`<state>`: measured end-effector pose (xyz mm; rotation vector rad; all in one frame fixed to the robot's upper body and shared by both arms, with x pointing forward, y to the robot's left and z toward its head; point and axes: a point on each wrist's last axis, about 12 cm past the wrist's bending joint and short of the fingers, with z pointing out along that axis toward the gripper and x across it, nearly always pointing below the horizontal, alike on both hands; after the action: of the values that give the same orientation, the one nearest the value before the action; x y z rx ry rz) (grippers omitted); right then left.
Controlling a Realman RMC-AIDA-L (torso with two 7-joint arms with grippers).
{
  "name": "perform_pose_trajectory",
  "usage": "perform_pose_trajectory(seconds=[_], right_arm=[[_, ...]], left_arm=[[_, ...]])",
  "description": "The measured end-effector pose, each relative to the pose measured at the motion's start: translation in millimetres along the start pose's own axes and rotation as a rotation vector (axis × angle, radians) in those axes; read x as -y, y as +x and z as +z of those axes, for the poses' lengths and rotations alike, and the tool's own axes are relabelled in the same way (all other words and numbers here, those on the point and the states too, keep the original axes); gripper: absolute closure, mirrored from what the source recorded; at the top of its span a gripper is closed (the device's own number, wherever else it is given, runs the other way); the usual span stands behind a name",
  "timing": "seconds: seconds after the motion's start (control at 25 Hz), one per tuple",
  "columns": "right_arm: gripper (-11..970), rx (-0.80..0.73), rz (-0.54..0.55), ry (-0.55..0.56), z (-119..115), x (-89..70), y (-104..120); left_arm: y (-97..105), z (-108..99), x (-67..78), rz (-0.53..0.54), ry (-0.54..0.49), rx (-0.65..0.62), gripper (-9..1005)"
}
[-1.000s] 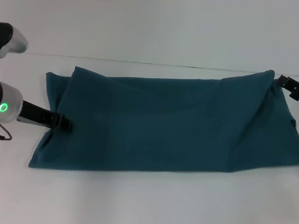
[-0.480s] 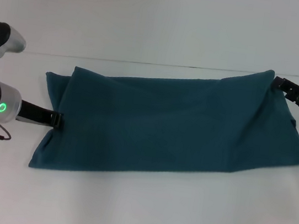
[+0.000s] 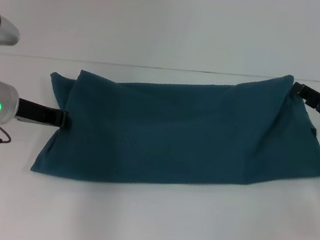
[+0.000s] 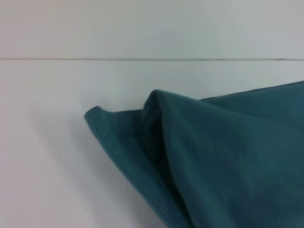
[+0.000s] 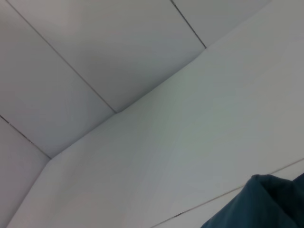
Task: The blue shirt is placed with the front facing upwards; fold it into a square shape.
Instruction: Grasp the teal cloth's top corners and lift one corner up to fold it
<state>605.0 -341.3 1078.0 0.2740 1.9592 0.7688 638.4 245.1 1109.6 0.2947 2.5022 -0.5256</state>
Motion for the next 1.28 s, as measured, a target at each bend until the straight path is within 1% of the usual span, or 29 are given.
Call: perform_pose_trajectory(seconds=[0.2,0.4,0.48,0.56,0.68,0.8,1.04,1.12,1.28], right_arm=[[250,0.018,-0.03,-0.027,2.1,-5.3,3.6],[255,0.04,-0.032,-0.044,2.5,-7.5,5.4],[275,0.039,-0.042,-0.049,3.8,-9.0,6.9],[295,0.037,-0.072,-0.058,6.5,-12.5,10.0],[325,0.033,-0.147,-0.075,11.4,-18.8,16.7],[354,0.046,-0.198,-0.09,15.4,-22.6,21.4],[414,0.141,-0.269,-0.087,16.8,-22.8,32.0],[434,0.183,-0.287,-0.079,17.4,-23.1,39.4],[599,0.212,-0.358,-0.083,24.6,-32.1,55.8]], left_arm=[[-1.5,-5.4,0.0,-0.002,0.024,0.017,970],[-4.0,-11.2,0.0,0.008,0.03,0.021,970],[-4.4,-11.9,0.0,0.01,0.031,0.021,970],[-5.5,-13.4,-1.1,0.012,0.029,0.022,970],[-9.0,-16.9,-1.3,0.017,0.029,0.03,970],[-13.1,-21.5,-0.5,0.016,0.048,0.041,970],[-19.7,-28.3,-2.2,0.012,0.07,0.057,970],[-20.5,-29.5,-2.7,0.012,0.072,0.056,970],[-21.9,-31.4,-5.0,0.006,0.071,0.055,970]])
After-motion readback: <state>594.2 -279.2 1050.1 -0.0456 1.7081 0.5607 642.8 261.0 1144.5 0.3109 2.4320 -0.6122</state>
